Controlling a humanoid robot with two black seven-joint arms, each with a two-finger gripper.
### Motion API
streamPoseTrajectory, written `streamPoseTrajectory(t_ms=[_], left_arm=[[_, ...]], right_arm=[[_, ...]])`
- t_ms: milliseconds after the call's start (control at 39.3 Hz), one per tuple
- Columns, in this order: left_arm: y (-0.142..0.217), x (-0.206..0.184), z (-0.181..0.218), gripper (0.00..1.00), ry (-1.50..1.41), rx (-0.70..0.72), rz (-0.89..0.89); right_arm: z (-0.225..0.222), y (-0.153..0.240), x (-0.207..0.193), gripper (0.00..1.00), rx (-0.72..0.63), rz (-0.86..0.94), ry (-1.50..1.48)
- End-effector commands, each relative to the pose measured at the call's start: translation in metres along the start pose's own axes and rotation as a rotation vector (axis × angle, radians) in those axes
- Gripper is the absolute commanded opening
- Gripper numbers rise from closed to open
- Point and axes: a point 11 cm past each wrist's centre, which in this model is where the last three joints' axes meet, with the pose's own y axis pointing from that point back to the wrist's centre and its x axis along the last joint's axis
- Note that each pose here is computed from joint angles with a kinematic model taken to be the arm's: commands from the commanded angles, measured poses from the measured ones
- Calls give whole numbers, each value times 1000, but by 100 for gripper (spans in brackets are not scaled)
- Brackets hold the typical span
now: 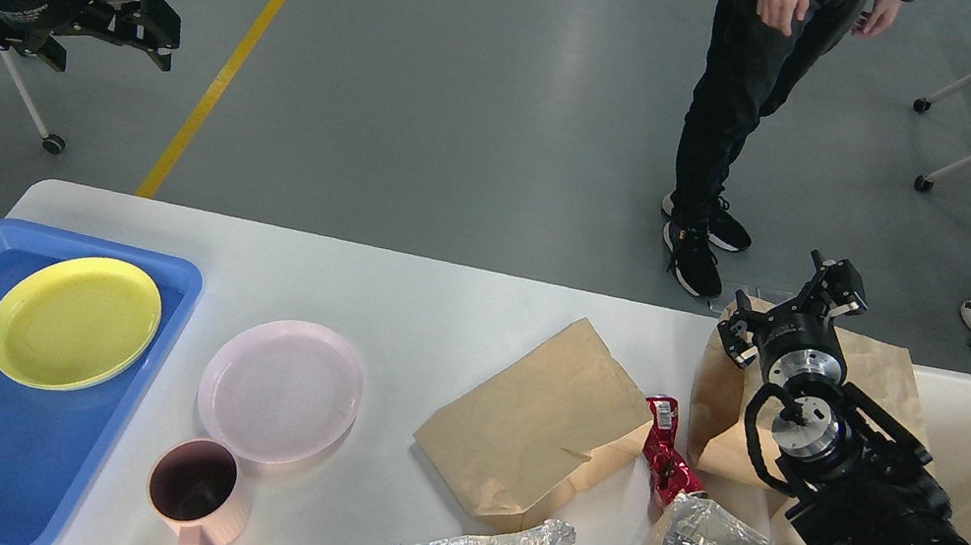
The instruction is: Tidy desktop
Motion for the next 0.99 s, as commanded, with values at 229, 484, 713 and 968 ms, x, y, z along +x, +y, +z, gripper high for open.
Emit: streamPoseTrajectory(t_ms=[229,484,713,968], left_arm=[[4,2,-9,100,19,2,9],[5,3,-14,100,29,3,11],[7,4,-18,100,36,5,15],[10,5,-26,100,51,9,20]], right_arm=[[0,0,0,100,0,0,0],[0,0,0,100,1,-1,0],[0,0,0,100,1,-1,0],[0,0,0,100,1,0,0]])
